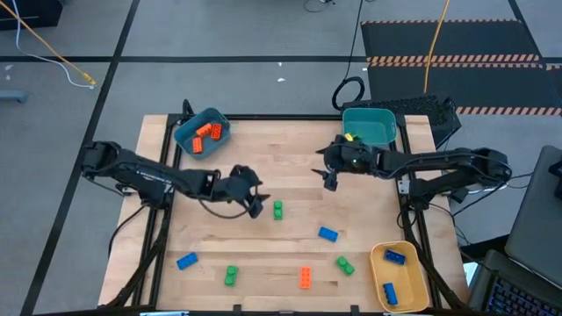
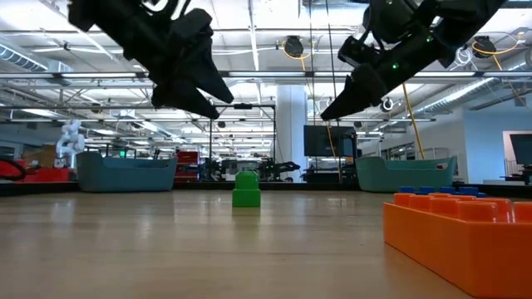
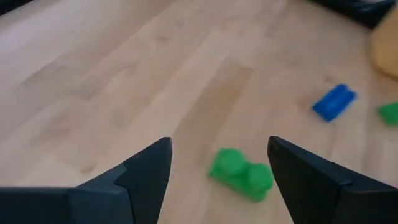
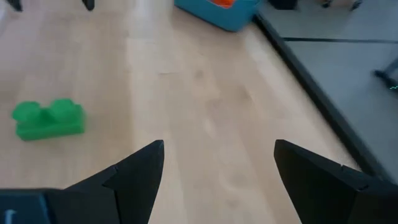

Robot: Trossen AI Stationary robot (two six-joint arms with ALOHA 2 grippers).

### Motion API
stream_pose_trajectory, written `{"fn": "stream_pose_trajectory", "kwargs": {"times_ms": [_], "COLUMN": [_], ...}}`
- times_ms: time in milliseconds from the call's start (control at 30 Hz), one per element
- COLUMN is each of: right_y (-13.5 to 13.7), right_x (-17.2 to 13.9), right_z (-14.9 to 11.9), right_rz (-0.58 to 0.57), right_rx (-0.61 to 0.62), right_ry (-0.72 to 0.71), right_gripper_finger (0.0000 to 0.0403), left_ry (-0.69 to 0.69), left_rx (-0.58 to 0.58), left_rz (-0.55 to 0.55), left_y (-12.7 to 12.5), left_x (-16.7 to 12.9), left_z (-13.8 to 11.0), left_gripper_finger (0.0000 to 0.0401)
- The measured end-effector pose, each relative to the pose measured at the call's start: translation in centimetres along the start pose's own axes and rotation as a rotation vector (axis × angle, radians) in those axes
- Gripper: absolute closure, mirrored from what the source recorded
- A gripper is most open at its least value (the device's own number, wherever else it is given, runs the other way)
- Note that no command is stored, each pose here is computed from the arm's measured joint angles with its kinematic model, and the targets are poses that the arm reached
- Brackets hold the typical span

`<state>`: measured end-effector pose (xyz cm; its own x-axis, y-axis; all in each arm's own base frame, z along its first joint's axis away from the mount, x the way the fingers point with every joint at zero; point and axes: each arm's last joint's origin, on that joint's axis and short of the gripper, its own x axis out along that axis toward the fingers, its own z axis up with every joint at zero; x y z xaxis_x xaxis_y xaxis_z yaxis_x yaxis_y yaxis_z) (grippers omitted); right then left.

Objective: Sort & place blocks by color
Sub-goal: Put the top green game piece into the light blue bin

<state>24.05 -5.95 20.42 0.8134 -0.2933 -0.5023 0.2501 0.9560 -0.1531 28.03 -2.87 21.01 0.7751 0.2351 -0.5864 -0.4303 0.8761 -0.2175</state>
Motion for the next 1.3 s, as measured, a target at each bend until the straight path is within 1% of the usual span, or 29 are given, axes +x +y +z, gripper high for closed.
{"fn": "stream_pose_trajectory", "kwargs": {"times_ms": [167, 267, 467, 600, 633, 700, 833, 1033, 1167, 1300], "right_y": [0.6, 1.0, 1.2, 1.2, 1.2, 1.2, 1.2, 1.2, 1.2, 1.4], "right_x": [1.0, 1.4, 1.6, 1.6, 1.6, 1.6, 1.6, 1.5, 1.6, 1.5], "right_z": [0.0, 0.2, 0.3, 0.3, 0.3, 0.3, 0.3, 0.5, 0.4, 0.5], "right_rz": [0.04, 0.088, 0.098, 0.098, 0.098, 0.098, 0.098, 0.096, 0.101, 0.125], "right_rx": [-0.001, -0.005, -0.017, -0.025, -0.029, -0.029, -0.031, -0.024, -0.007, 0.002], "right_ry": [-0.032, -0.063, -0.079, -0.079, -0.079, -0.08, -0.08, -0.101, -0.092, -0.101], "right_gripper_finger": [0.0106, 0.0106, 0.0106, 0.0106, 0.0106, 0.0106, 0.0106, 0.0106, 0.0106, 0.0106], "left_ry": [-0.133, -0.167, -0.165, -0.199, -0.219, -0.248, -0.229, -0.232, -0.231, -0.234], "left_rx": [0.019, 0.029, 0.031, 0.065, 0.071, 0.075, 0.087, 0.093, 0.122, 0.105], "left_rz": [-0.1, -0.129, -0.122, -0.046, -0.042, -0.052, -0.071, -0.068, -0.061, -0.065], "left_y": [-0.2, -0.1, 0.0, 0.1, 0.1, -0.1, -0.2, -0.1, 0.0, 0.0], "left_x": [0.3, 0.2, 0.3, 0.8, 0.9, 1.2, 1.4, 1.5, 1.6, 1.6], "left_z": [-1.5, -2.1, -2.3, -2.4, -2.3, -2.1, -2.3, -2.3, -2.3, -2.3], "left_gripper_finger": [0.0135, 0.0135, 0.0135, 0.0135, 0.0135, 0.0135, 0.0135, 0.0135, 0.0135, 0.0135]}}
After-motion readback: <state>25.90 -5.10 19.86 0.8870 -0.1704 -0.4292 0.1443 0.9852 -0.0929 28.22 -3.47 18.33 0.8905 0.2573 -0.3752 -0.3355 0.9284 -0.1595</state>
